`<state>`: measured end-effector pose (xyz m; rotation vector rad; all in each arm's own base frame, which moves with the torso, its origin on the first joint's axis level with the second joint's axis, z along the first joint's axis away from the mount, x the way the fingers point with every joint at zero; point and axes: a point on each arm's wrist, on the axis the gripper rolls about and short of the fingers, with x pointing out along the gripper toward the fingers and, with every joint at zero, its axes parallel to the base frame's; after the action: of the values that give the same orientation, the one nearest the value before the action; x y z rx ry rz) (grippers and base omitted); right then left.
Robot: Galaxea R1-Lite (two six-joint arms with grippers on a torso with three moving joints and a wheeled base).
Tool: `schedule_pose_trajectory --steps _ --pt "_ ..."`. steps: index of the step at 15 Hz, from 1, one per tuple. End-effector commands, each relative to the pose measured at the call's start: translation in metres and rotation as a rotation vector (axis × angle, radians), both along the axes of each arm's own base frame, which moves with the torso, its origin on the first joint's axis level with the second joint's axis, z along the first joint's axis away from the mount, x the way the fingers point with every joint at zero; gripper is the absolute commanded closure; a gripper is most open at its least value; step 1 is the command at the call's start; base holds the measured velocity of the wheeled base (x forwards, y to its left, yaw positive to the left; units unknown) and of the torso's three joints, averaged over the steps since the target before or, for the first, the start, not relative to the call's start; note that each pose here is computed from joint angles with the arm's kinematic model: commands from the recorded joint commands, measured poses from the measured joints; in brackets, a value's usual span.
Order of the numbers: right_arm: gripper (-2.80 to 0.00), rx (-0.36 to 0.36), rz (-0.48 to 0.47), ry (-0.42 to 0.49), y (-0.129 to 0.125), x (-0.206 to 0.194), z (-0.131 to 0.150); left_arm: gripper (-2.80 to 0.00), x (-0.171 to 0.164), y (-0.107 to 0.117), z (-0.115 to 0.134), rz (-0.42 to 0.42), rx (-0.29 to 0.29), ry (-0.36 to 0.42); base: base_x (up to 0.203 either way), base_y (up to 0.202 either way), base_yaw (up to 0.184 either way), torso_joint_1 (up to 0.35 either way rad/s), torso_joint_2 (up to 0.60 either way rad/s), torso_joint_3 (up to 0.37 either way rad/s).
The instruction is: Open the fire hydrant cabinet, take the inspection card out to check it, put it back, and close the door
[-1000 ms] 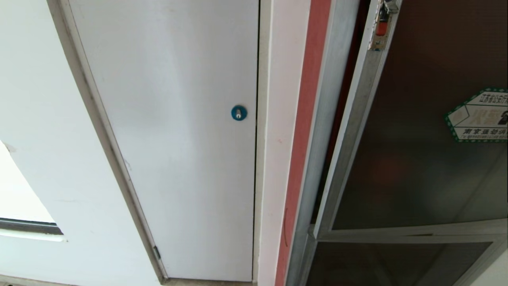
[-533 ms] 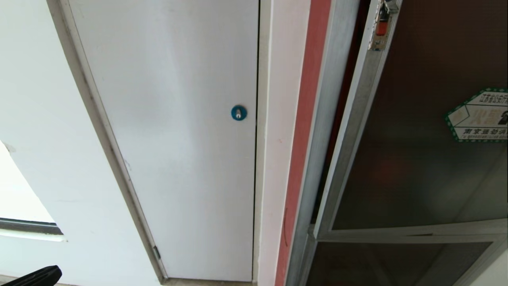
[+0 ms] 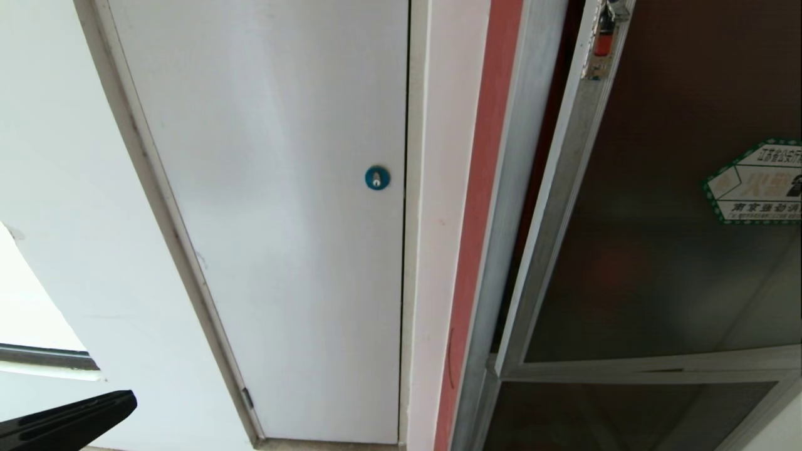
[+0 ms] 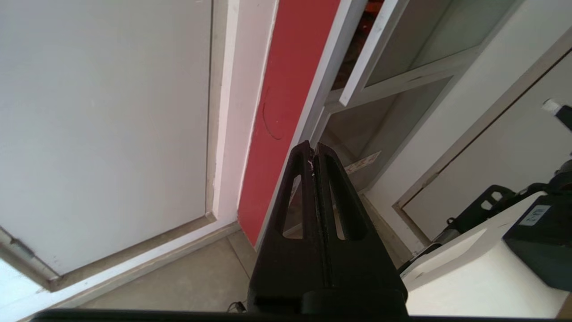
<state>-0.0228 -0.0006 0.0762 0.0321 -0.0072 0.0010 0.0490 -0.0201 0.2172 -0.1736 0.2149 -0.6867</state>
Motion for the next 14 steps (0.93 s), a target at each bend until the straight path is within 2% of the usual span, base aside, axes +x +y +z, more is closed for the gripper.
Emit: schedule_pose_trajectory --steps 1,14 --pt "0.00 0.000 0.001 0.003 0.000 0.000 0.000 0.00 0.012 -0.003 0.008 -0.019 0.002 0.023 0.000 0.000 0.000 0.000 0.00 0.000" --pt "0.00 0.000 0.001 0.004 0.000 0.000 -0.001 0.00 0.056 -0.012 0.038 -0.019 0.008 0.050 0.000 0.000 0.000 0.000 0.00 0.000"
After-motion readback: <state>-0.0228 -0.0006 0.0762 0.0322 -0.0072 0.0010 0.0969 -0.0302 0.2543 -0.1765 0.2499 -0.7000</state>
